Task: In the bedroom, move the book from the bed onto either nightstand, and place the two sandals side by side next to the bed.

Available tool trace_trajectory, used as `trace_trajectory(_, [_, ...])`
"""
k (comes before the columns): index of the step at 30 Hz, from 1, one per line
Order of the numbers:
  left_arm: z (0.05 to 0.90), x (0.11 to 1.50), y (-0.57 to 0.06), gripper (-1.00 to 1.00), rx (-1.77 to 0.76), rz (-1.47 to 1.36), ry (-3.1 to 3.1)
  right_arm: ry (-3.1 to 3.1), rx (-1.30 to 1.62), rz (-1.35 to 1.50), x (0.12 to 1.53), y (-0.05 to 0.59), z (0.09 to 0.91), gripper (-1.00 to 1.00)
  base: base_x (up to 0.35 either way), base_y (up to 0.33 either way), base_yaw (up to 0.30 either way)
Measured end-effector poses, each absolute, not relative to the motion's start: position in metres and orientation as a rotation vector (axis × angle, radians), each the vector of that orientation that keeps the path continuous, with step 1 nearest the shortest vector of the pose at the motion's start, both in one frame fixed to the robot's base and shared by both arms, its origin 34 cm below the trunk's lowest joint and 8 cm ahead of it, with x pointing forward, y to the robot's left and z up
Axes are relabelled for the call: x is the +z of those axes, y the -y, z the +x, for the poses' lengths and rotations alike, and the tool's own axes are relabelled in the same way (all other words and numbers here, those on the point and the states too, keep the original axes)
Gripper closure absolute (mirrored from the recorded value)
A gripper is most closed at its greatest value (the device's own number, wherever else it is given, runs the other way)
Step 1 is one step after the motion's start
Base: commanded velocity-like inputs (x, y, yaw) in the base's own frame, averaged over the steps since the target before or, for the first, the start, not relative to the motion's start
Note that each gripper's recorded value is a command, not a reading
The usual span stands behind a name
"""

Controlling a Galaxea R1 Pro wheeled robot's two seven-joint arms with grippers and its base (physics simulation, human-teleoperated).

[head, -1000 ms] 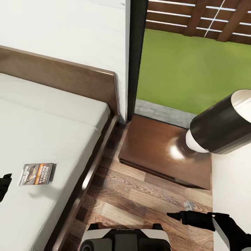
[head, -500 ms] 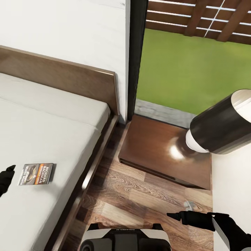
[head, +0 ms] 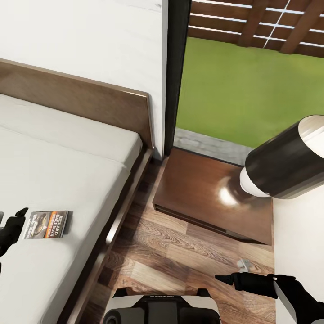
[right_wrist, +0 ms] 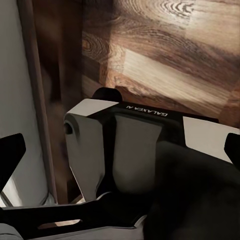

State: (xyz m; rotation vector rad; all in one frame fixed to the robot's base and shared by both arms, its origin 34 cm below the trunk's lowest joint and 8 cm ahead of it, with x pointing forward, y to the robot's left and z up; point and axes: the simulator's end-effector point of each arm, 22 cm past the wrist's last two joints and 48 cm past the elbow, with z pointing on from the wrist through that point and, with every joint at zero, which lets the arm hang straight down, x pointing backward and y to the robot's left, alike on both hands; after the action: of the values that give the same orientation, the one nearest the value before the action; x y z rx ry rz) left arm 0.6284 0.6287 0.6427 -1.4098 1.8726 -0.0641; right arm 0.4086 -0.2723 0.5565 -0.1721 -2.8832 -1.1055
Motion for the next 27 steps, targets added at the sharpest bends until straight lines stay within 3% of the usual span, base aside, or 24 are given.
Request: trace_trajectory(27, [0.632, 0.63, -0.63, -1.0, -0.061, -1.403, -1.871, 2.883, -1.11, -0.172, 0.542, 0.27, 0.411, -1.0, 0.0, 0.0, 0.0])
